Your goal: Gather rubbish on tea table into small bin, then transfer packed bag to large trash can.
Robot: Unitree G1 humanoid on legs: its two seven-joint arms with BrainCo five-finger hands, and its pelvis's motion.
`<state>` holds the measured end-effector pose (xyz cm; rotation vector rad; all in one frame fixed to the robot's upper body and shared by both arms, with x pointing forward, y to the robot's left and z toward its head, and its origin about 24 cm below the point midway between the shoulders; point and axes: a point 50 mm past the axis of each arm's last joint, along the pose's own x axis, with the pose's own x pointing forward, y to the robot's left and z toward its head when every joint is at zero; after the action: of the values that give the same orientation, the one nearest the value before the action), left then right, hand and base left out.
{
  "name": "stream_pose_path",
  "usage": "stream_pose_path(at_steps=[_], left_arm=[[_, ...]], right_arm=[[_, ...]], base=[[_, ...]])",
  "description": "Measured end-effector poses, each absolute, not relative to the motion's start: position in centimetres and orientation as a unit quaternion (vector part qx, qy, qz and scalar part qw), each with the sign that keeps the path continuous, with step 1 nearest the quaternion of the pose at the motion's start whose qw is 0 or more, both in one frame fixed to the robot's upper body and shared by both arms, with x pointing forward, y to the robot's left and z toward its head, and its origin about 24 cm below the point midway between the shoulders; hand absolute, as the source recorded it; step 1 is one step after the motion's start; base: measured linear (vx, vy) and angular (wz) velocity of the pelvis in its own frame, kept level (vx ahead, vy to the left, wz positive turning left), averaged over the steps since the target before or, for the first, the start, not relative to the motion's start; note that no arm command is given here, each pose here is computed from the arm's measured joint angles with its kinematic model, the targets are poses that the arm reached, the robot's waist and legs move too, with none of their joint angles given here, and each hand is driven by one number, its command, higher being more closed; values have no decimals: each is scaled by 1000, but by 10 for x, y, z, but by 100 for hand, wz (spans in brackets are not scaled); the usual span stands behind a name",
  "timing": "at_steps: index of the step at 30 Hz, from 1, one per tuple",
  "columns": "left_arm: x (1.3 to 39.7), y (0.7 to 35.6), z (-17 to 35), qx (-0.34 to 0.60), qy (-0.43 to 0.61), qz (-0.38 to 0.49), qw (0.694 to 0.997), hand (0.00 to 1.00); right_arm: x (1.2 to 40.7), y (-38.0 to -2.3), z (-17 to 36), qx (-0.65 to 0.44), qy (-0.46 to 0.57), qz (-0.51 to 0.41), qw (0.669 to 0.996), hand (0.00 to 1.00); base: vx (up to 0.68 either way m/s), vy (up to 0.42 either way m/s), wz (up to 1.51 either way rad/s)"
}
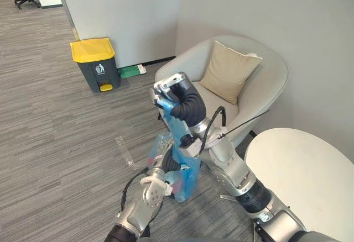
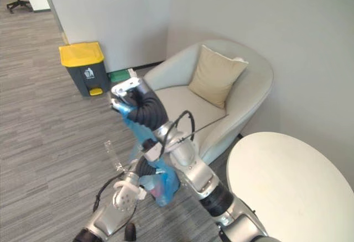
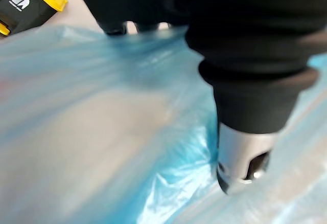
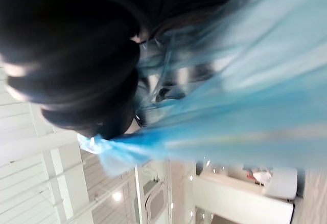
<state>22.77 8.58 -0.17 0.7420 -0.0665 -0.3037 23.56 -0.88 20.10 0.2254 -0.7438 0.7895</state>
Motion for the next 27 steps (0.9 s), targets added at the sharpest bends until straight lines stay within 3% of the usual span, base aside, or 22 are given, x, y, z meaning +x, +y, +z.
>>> stream_pose_path(at_steps=[9, 19, 20, 27], left_arm=[[228, 86, -1, 340, -29, -147, 928, 100], [237, 80, 15, 302, -57, -125, 943, 100], [238, 80, 19, 294, -64, -118, 946, 100], [240, 81, 37, 236, -95, -95, 963, 100]], right_arm=[[233, -6, 198, 113, -346, 392, 845, 100], [239, -22, 140, 90, -242, 359, 897, 100], [239, -24, 137, 81, -238, 358, 899, 0], [242, -40, 128, 11, -246, 311, 918, 0]], base=[[0, 0, 0], [0, 0, 0], [0, 0, 0], [0, 0, 0]])
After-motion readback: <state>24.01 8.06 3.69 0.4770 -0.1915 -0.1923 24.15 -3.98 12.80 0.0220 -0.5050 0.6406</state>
